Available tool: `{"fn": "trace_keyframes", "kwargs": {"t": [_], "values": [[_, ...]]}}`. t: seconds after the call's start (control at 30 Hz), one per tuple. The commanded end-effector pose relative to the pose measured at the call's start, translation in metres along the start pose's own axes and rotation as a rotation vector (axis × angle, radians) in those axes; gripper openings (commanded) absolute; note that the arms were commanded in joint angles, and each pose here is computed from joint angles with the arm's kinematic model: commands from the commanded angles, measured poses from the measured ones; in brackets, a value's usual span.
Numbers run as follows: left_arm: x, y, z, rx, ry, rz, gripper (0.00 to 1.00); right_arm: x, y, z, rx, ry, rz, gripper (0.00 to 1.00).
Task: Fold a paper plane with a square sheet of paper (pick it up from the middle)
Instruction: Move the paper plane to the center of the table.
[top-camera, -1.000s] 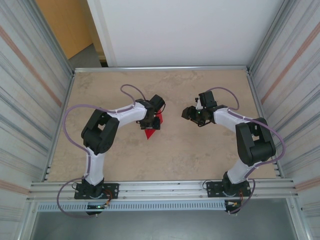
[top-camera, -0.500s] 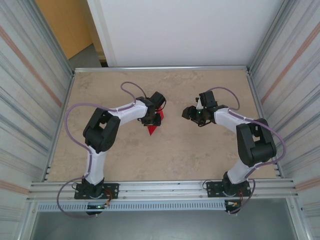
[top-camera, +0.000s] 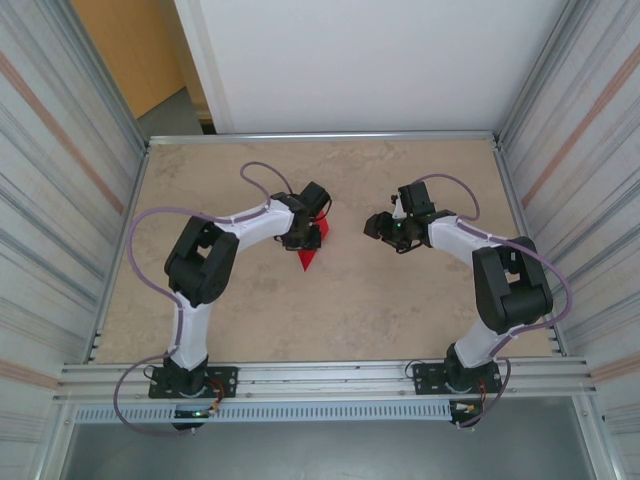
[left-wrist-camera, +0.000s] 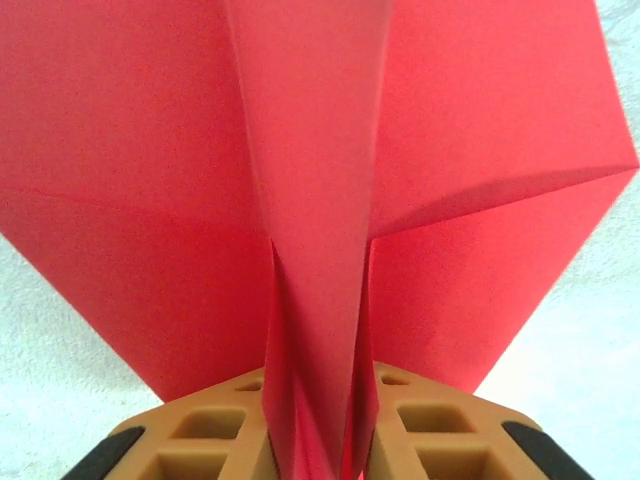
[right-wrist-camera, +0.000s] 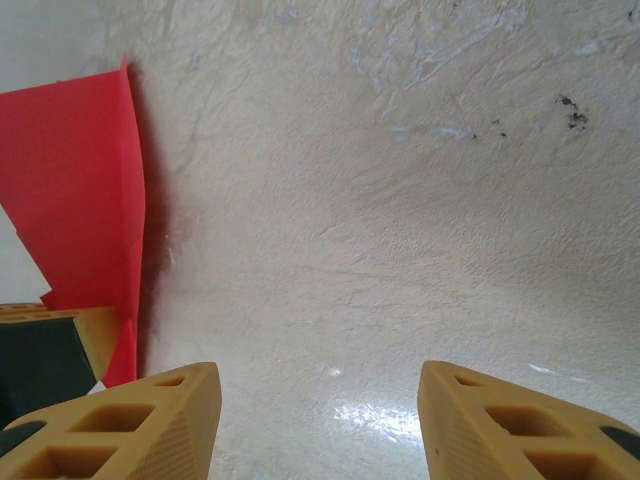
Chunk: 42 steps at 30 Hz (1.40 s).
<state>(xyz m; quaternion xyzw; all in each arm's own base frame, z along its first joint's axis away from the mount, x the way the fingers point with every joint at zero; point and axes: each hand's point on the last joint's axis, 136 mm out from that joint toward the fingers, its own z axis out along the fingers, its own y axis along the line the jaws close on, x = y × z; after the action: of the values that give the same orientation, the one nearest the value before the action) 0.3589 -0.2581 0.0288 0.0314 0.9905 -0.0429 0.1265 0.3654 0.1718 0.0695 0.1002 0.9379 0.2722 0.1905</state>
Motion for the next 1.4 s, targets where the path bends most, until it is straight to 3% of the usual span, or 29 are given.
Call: {"fn": "trace_keyframes", "kwargs": {"t": [0.0, 0.6, 1.37], "values": [[0.001, 0.01, 0.009, -0.048, 0.018, -0.007, 0.25, 0.001, -0.002, -0.006, 0.0, -0.002, -0.005, 0.54], [0.012, 0.019, 0.04, -0.102, 0.072, -0.009, 0.41, 0.0, -0.002, -0.005, 0.003, -0.002, -0.004, 0.54], [-0.057, 0.008, 0.039, -0.027, -0.003, -0.049, 0.44, -0.004, -0.003, -0.01, 0.012, -0.023, -0.008, 0.56]]}}
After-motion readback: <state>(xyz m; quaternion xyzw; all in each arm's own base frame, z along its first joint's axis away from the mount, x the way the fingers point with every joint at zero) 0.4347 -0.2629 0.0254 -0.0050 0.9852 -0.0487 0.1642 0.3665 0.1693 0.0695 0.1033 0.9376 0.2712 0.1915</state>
